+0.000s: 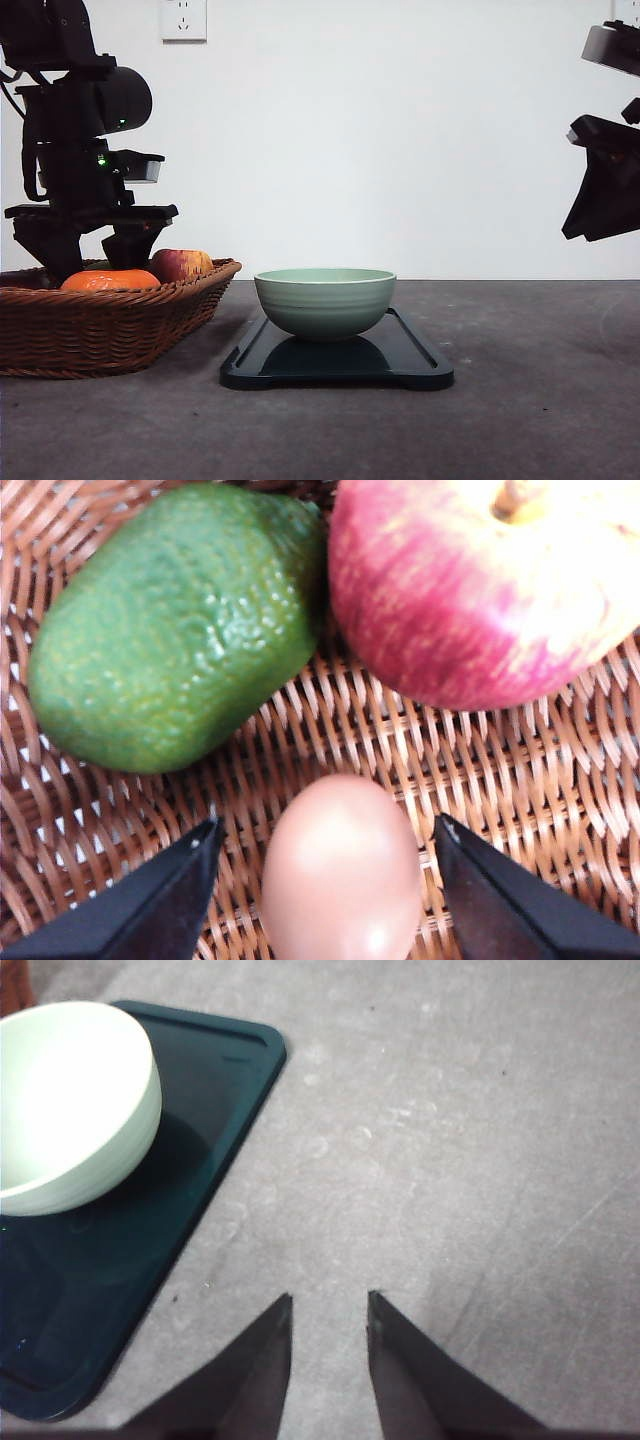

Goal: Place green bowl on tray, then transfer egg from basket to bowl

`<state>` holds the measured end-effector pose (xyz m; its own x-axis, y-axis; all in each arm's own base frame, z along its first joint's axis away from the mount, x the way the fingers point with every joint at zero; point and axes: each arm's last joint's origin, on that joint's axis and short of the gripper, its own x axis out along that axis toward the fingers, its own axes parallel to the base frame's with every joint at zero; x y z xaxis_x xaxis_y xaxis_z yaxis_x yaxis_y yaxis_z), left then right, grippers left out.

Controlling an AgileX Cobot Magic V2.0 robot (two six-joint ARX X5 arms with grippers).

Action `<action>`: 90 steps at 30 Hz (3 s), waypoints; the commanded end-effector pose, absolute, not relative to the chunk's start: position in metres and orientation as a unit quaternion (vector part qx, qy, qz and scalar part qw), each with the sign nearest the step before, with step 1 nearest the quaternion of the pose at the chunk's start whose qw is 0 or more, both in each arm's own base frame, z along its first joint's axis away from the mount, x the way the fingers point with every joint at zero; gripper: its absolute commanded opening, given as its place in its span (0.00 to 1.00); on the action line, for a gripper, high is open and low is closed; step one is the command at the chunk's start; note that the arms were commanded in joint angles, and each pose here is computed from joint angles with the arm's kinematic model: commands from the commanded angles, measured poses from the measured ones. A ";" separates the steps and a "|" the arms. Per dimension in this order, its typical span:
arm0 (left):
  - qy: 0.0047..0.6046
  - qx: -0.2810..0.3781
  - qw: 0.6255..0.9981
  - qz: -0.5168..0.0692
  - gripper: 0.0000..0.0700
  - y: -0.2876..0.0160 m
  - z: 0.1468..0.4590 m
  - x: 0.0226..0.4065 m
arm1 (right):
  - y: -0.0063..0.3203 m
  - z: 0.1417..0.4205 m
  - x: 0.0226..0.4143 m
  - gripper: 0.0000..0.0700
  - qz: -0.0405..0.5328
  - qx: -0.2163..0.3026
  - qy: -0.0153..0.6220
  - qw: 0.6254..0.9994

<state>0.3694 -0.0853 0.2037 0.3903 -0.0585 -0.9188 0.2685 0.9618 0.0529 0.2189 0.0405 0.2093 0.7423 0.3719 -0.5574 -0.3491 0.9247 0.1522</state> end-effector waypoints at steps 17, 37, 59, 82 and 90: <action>0.553 0.099 0.822 -0.096 0.27 -0.087 0.197 0.375 | 0.041 0.209 0.220 0.20 0.193 0.024 0.302 0.933; 0.494 0.070 0.858 -0.121 0.27 -0.085 0.264 0.346 | 0.041 0.209 0.220 0.20 0.193 0.024 0.302 0.933; 0.305 0.001 0.890 -0.338 0.27 -0.199 0.291 0.335 | 0.041 0.210 0.221 0.20 0.193 0.024 0.299 0.934; 0.375 0.058 0.872 -0.310 0.27 -0.253 0.197 0.350 | 0.041 0.210 0.221 0.20 0.193 0.025 0.299 0.934; 0.403 0.064 0.861 -0.305 0.27 -0.255 0.175 0.352 | 0.041 0.210 0.221 0.20 0.193 0.025 0.299 0.934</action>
